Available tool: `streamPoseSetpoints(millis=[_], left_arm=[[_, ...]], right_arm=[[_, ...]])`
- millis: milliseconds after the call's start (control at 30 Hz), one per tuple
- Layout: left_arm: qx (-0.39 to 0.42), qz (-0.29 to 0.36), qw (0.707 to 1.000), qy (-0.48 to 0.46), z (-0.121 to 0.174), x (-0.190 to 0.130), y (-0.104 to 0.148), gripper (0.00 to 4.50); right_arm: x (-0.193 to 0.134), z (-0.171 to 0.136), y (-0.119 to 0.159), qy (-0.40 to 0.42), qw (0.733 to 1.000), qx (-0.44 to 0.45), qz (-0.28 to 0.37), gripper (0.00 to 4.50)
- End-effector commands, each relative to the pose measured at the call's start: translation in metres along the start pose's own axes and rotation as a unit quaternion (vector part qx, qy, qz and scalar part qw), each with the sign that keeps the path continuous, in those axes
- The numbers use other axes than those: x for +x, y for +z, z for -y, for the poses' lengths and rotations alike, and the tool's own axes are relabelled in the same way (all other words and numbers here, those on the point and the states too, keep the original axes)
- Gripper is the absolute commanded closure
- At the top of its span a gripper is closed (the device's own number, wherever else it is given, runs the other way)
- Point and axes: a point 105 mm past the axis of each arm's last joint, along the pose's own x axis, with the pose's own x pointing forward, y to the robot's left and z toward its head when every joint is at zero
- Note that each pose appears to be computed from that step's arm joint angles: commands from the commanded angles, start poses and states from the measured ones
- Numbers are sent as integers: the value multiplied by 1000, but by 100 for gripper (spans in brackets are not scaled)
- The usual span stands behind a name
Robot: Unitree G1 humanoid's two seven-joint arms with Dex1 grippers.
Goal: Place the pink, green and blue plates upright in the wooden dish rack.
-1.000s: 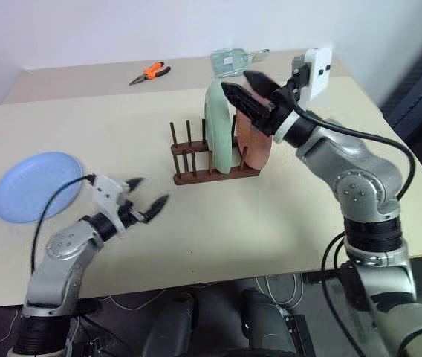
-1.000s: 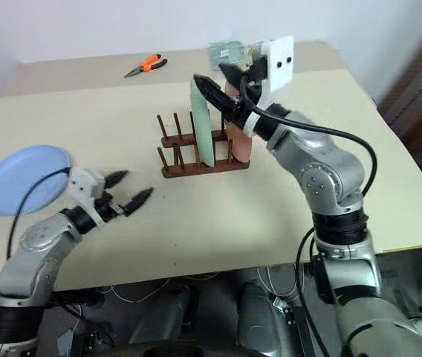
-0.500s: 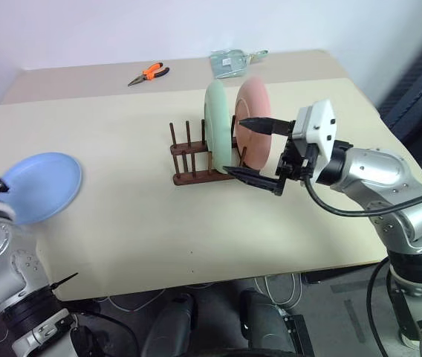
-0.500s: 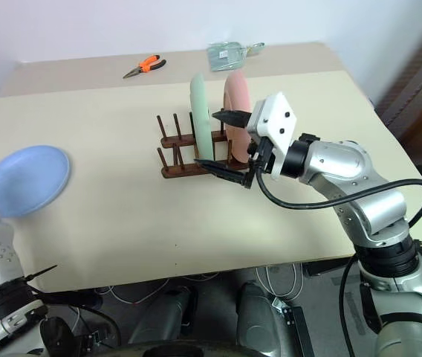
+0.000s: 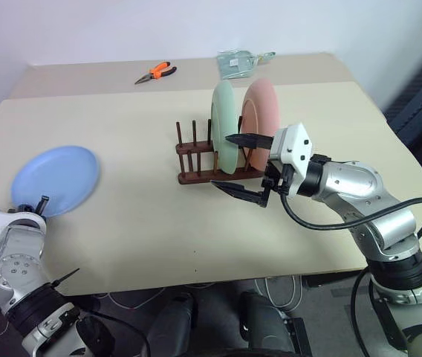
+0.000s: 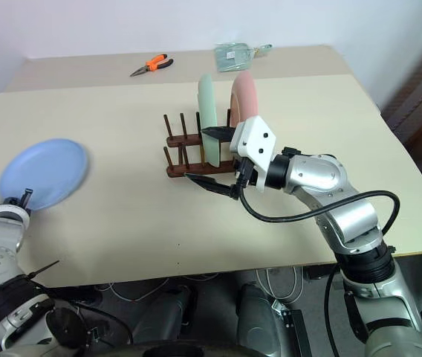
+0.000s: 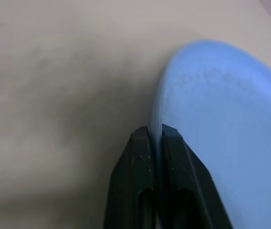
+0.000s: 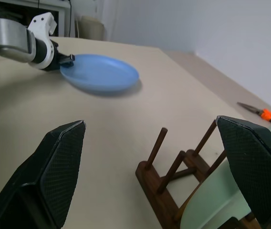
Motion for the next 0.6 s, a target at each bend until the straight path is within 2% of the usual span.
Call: streamPoseSetpoints(millis=[33,100,200,367,500,600], left_arm=[[83,95,977,-171,82,-25,34,445],[113,129,950,-263,129,-49,35,445],[150,158,907,-361,181,-86,24,445],[134,180,882,-415,208,-117,18,445],[121,188,867,-445,220,-134,16,445],[126,190,861,-455,220,-141,14,445]], right_arm=[[-2,-1,11,6,999,-35,10,0],[4,-5,18,16,997,-71,20,0],[20,-12,22,34,989,-139,22,0],[53,-11,29,23,968,-249,29,0],[88,-4,25,2,933,-360,5,0],[108,-7,18,1,921,-390,-2,0]])
